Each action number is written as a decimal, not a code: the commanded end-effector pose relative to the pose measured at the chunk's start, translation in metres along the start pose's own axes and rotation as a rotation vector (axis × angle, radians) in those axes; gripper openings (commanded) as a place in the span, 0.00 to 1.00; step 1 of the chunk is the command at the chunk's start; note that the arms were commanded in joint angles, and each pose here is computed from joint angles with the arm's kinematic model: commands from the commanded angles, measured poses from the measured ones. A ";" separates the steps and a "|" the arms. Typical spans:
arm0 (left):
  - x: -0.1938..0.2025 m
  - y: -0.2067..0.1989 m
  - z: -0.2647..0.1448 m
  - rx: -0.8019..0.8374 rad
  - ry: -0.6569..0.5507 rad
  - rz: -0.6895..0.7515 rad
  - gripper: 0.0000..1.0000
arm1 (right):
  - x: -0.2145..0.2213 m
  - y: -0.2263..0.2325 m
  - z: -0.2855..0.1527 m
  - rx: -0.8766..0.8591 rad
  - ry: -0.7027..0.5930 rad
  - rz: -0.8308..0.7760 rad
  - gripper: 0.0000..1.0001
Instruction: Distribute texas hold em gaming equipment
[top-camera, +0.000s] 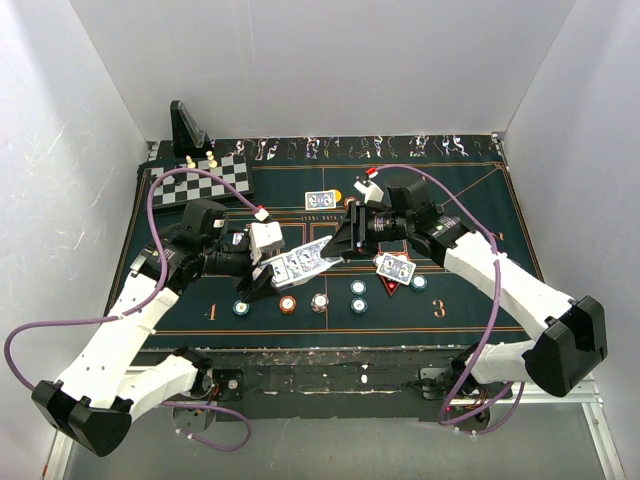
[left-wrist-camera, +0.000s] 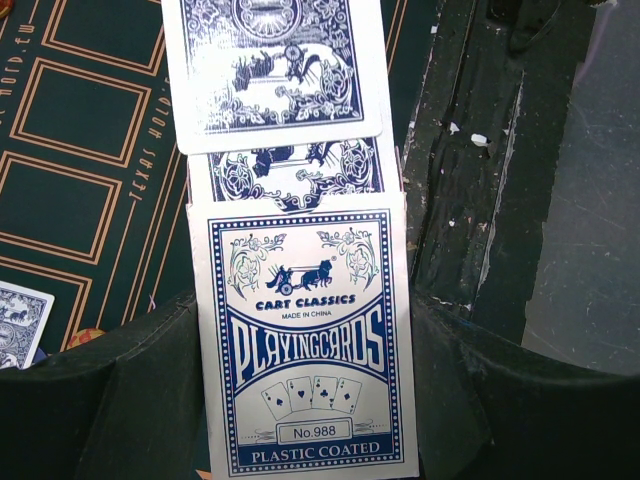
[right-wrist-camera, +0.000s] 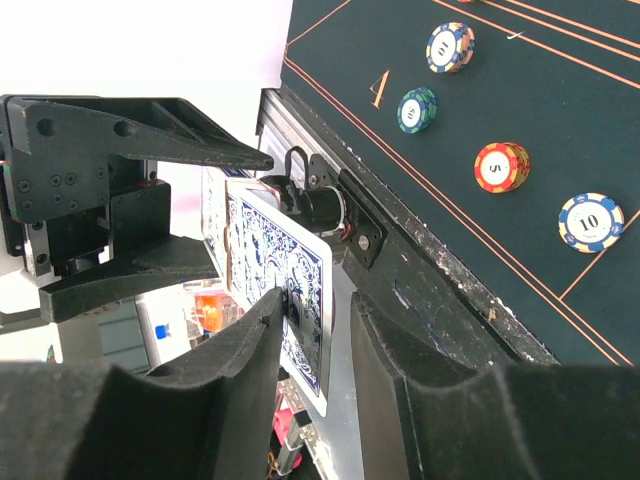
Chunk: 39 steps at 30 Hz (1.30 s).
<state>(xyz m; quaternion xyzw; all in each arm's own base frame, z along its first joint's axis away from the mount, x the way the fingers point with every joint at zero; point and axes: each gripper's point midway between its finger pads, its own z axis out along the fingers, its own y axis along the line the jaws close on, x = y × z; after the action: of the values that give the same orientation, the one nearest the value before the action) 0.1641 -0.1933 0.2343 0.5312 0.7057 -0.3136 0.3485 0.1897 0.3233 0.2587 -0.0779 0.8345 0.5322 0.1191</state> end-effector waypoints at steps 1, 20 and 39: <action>-0.012 -0.001 -0.005 -0.011 -0.049 0.037 0.06 | 0.000 0.006 -0.013 -0.012 -0.020 -0.013 0.39; -0.010 -0.001 -0.005 -0.009 -0.047 0.035 0.06 | -0.012 0.009 -0.035 -0.006 -0.066 -0.023 0.17; -0.009 -0.003 -0.005 -0.011 -0.049 0.039 0.05 | -0.044 0.056 -0.075 -0.168 -0.139 -0.054 0.08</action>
<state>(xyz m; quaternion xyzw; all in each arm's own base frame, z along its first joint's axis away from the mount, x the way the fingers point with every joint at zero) 0.1631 -0.1926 0.2349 0.5315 0.7045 -0.3131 0.3511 0.2153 0.2760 0.2996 -0.0312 0.8164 0.5552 0.1556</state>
